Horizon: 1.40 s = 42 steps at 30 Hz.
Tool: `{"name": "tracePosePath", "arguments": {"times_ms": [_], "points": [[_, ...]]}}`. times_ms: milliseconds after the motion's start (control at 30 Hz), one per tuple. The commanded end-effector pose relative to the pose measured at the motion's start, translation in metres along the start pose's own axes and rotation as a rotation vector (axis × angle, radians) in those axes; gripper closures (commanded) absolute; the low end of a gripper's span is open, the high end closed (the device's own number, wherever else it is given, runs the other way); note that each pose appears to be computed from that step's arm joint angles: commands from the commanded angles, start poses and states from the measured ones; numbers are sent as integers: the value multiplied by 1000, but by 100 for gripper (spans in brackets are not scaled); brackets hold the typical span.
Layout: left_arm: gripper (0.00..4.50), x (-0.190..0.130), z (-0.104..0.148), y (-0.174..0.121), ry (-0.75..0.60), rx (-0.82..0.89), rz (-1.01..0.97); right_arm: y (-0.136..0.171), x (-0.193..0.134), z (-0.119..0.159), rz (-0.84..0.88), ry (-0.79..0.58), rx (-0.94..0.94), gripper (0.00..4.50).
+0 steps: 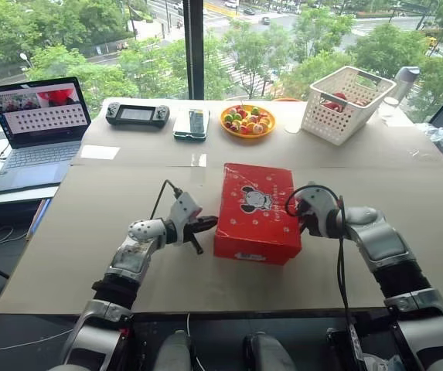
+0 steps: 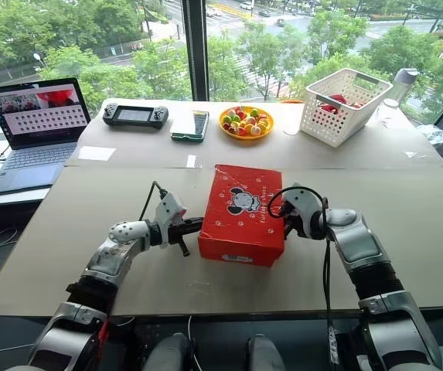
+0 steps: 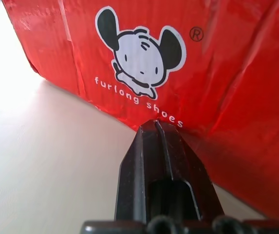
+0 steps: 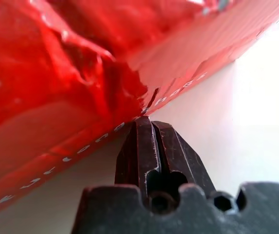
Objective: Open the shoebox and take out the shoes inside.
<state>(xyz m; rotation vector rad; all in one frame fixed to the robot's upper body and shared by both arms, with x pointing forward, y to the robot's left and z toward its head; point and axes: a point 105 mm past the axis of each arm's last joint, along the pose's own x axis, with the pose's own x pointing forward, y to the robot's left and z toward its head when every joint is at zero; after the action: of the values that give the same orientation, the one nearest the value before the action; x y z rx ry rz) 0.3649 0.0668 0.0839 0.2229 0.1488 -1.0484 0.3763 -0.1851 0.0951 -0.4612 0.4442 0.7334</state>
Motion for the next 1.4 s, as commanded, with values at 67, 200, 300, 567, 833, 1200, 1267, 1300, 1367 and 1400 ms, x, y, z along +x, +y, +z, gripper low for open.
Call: {"name": "tracePosePath", "arguments": {"times_ms": [67, 200, 300, 567, 833, 1200, 1267, 1300, 1367, 1400], "points": [[450, 21, 12, -23, -49, 46, -124, -13, 1, 9, -56, -40, -19, 445], [450, 21, 11, -31, -60, 44, -153, -18, 3, 13, -82, -69, -12, 445], [450, 19, 8, -38, -59, 41, -170, -23, 5, 16, -106, -90, -8, 445], [450, 11, 3, -36, -46, 36, -125, -27, 12, 24, -114, -112, -16, 445], [450, -43, -15, 30, 6, 31, 181, -27, 2, 8, -87, -66, -21, 445], [450, -103, -30, 4, -9, -13, 147, -3, -6, -11, 110, -51, -10, 445], [450, -105, -32, -7, 2, -23, 115, -1, -9, -3, 161, -102, 18, 445], [450, -106, -33, -12, 7, -29, 104, 0, -12, 3, 186, -137, 44, 445], [450, -106, -33, -16, 13, -36, 95, -1, -15, 12, 210, -186, 77, 445], [450, -105, -34, -18, 17, -36, 91, -5, -19, 20, 217, -225, 106, 445]]}}
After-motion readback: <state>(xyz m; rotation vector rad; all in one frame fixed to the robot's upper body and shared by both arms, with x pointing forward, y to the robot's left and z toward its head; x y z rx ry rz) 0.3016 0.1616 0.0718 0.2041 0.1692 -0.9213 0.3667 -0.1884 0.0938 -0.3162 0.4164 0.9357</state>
